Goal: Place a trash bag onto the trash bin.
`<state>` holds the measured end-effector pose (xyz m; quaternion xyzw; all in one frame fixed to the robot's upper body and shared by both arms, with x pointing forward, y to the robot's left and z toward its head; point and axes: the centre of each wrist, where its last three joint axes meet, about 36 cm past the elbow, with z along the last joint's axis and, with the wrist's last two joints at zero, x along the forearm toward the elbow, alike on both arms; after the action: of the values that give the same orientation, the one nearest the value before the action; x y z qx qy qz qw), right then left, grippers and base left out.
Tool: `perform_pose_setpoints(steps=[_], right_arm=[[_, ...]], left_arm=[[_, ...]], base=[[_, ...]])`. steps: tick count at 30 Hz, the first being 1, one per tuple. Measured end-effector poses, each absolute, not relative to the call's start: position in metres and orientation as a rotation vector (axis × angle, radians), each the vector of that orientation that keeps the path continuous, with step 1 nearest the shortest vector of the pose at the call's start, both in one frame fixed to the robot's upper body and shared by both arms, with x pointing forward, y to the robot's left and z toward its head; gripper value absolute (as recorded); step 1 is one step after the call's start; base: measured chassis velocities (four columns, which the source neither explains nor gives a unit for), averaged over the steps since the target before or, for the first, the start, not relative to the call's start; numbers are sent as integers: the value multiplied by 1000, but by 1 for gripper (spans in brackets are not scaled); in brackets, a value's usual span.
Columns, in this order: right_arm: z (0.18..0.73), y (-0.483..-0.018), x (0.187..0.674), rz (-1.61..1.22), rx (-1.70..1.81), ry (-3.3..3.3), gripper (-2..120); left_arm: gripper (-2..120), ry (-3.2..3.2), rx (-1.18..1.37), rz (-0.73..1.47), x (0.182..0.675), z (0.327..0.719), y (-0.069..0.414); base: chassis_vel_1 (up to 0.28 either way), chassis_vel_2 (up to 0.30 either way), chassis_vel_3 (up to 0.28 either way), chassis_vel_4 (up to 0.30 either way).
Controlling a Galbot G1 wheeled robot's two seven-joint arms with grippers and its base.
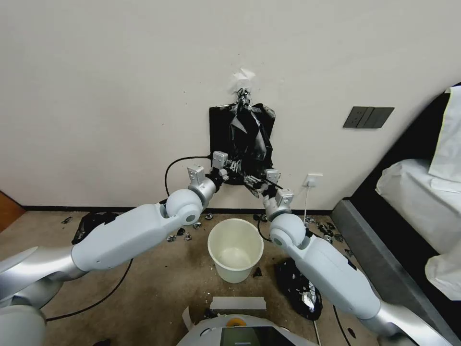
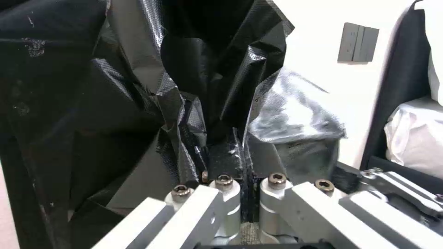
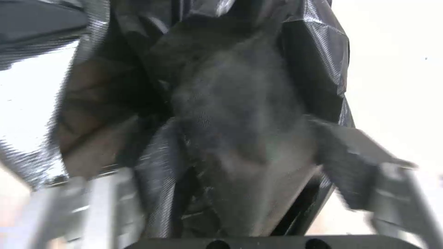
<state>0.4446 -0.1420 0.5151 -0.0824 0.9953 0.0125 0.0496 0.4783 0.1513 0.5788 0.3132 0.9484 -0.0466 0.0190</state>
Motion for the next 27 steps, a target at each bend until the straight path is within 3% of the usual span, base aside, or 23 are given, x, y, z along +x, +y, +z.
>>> perform_pose_setpoints(steps=[16,27], right_arm=[[510,-143,458,-7,-251,3029,9],[521,-143,456,137,-287,3038,7]], left_arm=[[0,2932,978,-148,475,584,153],[0,2924,960,-180,472,585,160]], base=[[0,0,0,0],[0,0,0,0]])
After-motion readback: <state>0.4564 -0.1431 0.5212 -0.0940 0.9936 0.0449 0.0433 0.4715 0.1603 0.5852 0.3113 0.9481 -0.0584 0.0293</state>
